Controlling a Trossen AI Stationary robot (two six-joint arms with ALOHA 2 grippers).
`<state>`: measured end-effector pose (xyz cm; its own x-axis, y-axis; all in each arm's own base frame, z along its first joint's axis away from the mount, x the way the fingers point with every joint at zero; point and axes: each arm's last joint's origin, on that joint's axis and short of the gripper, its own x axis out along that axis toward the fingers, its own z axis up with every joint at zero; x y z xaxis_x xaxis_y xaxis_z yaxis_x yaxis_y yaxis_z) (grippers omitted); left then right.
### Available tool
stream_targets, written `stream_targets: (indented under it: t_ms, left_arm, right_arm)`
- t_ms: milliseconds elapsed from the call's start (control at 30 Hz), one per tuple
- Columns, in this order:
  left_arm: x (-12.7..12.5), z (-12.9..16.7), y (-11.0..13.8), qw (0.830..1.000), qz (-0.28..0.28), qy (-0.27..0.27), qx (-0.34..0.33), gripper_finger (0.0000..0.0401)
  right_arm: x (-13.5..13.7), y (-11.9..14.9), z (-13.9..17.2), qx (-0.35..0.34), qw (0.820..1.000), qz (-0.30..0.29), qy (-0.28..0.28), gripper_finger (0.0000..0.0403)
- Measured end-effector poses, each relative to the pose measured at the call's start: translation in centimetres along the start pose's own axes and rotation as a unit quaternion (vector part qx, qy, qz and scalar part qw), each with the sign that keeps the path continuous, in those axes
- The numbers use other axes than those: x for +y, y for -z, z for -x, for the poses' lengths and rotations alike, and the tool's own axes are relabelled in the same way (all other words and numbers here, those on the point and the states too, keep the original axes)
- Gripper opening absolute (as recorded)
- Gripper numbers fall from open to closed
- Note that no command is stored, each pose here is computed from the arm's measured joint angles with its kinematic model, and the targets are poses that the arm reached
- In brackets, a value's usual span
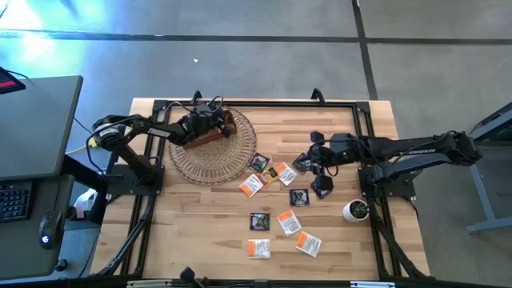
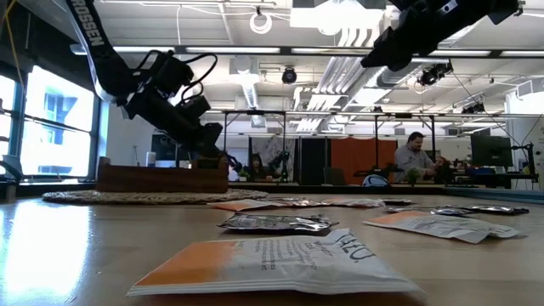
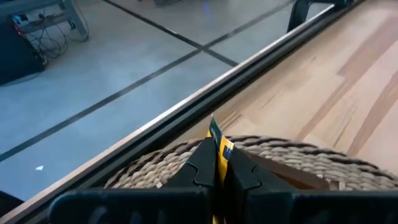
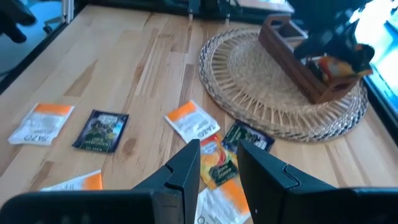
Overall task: Pick & Place Tea
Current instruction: Put the yellow tea bag into the right section of the wooden organizer
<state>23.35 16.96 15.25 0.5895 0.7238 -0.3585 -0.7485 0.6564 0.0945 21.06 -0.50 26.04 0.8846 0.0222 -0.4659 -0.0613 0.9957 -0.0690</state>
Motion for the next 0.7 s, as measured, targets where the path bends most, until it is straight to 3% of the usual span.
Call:
stream_targets:
  t_ms: [167, 467, 700]
  left_arm:
    - [0.0, -0.1, 0.1, 1.000, 0.000, -0.005, 0.001, 0.0036]
    - [0.1, -0.1, 0.0, 1.000, 0.009, -0.022, -0.001, 0.0135]
    - [0.2, 0.5, -1.7, 0.999, 0.019, -0.009, -0.034, 0.0158]
  right_arm:
    - [0.0, -0.3, 0.0, -0.015, 1.000, 0.003, 0.001, 0.0103]
    - [0.0, -0.3, 0.0, -0.015, 1.000, 0.005, 0.001, 0.0103]
    - [0.0, -0.3, 0.0, -0.015, 1.000, 0.005, 0.001, 0.0103]
